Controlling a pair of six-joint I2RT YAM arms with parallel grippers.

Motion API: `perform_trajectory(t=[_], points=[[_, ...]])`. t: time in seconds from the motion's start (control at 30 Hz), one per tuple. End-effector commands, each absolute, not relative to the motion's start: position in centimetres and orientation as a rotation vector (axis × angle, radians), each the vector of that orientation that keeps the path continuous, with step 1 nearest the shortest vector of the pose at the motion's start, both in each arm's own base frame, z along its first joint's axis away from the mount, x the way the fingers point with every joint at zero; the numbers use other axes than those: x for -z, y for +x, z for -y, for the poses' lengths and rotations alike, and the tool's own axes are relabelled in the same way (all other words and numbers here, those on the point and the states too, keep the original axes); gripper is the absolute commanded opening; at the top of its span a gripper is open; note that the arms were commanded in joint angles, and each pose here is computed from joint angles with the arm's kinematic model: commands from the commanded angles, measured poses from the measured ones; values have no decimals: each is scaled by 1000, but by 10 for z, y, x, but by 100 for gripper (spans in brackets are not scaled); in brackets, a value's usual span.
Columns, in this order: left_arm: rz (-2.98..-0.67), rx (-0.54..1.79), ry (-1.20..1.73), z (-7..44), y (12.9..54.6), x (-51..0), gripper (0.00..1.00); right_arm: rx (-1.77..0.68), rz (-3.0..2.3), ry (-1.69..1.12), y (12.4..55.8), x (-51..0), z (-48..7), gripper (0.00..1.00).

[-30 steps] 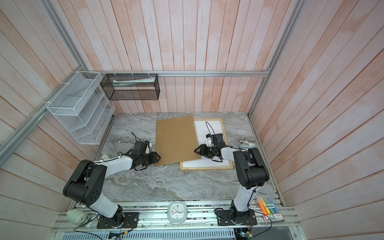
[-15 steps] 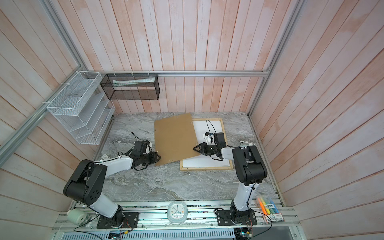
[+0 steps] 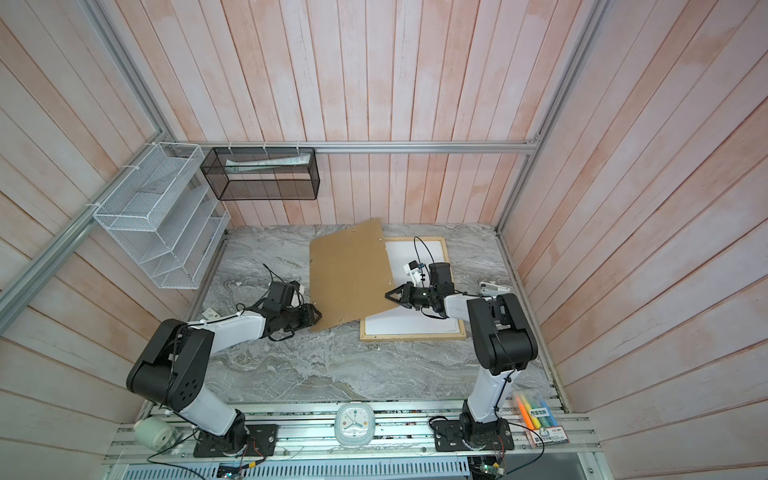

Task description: Put the photo into the frame

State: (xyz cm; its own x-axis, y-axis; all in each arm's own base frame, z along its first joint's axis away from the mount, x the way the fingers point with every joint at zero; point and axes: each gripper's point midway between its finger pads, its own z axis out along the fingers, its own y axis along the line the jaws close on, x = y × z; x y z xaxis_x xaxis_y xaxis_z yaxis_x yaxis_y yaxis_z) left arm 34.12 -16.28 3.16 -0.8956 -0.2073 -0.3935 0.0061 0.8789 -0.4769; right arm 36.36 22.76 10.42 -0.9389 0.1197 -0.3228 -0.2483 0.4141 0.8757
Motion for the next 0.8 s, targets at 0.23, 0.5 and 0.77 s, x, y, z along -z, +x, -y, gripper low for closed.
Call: perform_trajectory(t=[0.23, 0.5, 0.77], points=[[-2535, 751, -50, 174, 334, -76, 50, -1507, -2159, -163, 346, -175, -189, 0], [-2497, 769, -14, 188, 340, -87, 50, -1385, -2021, -43, 342, -233, -127, 0], [-2541, 732, 92, 234, 347, -73, 50, -1231, -1927, 109, 338, -271, -68, 0]])
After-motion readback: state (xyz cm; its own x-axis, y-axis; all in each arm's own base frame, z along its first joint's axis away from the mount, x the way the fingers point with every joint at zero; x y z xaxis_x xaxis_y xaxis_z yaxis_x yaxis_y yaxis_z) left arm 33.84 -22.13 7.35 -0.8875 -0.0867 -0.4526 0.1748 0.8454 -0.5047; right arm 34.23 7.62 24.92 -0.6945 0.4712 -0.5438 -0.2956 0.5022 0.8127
